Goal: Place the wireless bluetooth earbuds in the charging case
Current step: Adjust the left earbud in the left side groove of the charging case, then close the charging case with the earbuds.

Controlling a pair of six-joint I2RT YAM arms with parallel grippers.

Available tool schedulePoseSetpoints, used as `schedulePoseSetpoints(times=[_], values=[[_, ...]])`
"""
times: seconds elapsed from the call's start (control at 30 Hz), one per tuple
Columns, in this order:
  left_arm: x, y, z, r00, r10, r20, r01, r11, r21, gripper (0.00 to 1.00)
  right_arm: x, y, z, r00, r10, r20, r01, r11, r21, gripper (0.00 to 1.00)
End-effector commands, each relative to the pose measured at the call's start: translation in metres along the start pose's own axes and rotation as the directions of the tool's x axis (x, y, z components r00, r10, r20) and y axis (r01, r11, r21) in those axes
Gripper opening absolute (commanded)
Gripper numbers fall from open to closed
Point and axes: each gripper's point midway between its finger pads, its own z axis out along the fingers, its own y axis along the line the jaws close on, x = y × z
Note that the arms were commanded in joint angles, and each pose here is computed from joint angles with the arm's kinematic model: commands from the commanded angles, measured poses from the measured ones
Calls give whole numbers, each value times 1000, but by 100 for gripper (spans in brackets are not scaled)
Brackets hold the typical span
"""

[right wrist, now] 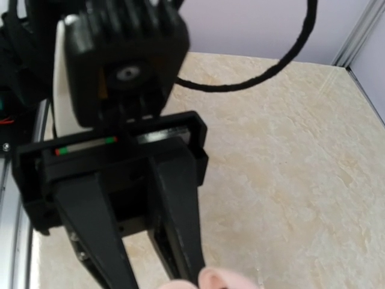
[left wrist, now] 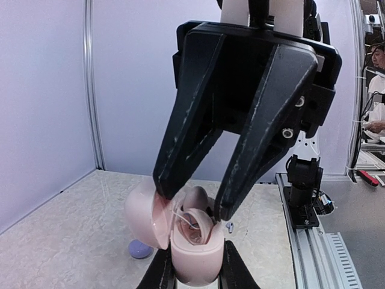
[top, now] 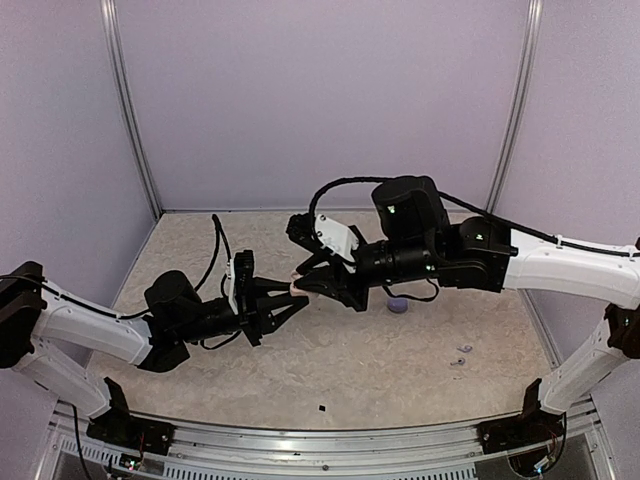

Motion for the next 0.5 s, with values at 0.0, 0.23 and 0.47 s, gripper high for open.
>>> schedulePoseSetpoints(times=[0.0, 0.23, 0.47], values=[[-16, -5, 0, 998, 32, 55, -33, 999, 21, 2, -33, 0, -24, 993, 8, 120, -8, 1000, 0, 27], [-19, -9, -1, 998, 33, 59, -35, 999, 32, 2, -47, -22, -46, 974, 88, 209, -94, 995, 21, 37], [-22, -21, 0, 997, 32, 67, -37, 996, 84, 2, -24, -64, -40, 973, 161, 164, -183, 975, 129, 38]])
